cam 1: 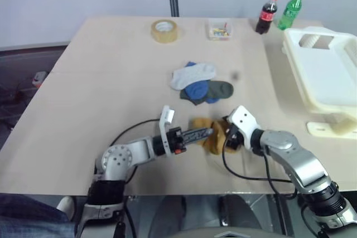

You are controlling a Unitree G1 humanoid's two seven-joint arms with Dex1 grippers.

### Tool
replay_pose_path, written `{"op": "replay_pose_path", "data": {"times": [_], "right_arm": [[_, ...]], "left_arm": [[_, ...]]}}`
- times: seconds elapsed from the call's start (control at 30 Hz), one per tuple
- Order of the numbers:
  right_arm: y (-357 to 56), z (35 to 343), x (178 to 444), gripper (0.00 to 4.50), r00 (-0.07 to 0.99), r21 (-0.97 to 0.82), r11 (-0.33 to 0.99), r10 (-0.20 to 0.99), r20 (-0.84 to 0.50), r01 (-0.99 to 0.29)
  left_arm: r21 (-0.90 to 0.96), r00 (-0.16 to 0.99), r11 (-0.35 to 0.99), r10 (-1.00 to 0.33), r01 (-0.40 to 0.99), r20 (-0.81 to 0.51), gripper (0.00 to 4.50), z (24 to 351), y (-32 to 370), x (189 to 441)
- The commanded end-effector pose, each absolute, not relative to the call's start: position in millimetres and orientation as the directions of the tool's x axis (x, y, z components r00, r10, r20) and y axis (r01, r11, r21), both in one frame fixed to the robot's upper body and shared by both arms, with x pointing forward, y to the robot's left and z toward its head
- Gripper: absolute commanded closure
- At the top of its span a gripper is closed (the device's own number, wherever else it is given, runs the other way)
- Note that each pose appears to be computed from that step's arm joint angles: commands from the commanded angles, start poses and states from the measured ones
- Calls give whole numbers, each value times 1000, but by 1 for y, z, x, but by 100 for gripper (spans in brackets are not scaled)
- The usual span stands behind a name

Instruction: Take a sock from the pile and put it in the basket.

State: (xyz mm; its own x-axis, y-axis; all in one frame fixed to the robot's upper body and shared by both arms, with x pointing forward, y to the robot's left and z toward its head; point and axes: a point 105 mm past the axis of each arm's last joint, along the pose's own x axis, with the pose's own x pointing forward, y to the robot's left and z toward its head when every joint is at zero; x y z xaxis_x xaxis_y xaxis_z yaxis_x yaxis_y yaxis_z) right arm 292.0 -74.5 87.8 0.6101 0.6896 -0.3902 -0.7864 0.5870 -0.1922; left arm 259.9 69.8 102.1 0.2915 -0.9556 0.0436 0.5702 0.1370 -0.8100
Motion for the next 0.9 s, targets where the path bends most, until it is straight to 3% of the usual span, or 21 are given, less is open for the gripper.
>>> {"op": "replay_pose_path", "data": {"times": [0.03, 0.53, 0.9], "right_arm": [[-78, 87, 298, 87, 633, -205, 608, 663, -401, -767], [-78, 98, 306, 87, 652, -106, 674, 644, -400, -731], [-83, 100, 306, 87, 669, -32, 717, 633, -390, -696]], "left_arm": [[-792, 212, 39, -971, 610, 115, 2, 116, 65, 246], [-770, 159, -52, -968, 636, 196, 2, 127, 46, 242], [-770, 267, -50, -922, 636, 280, 2, 139, 36, 271]]}}
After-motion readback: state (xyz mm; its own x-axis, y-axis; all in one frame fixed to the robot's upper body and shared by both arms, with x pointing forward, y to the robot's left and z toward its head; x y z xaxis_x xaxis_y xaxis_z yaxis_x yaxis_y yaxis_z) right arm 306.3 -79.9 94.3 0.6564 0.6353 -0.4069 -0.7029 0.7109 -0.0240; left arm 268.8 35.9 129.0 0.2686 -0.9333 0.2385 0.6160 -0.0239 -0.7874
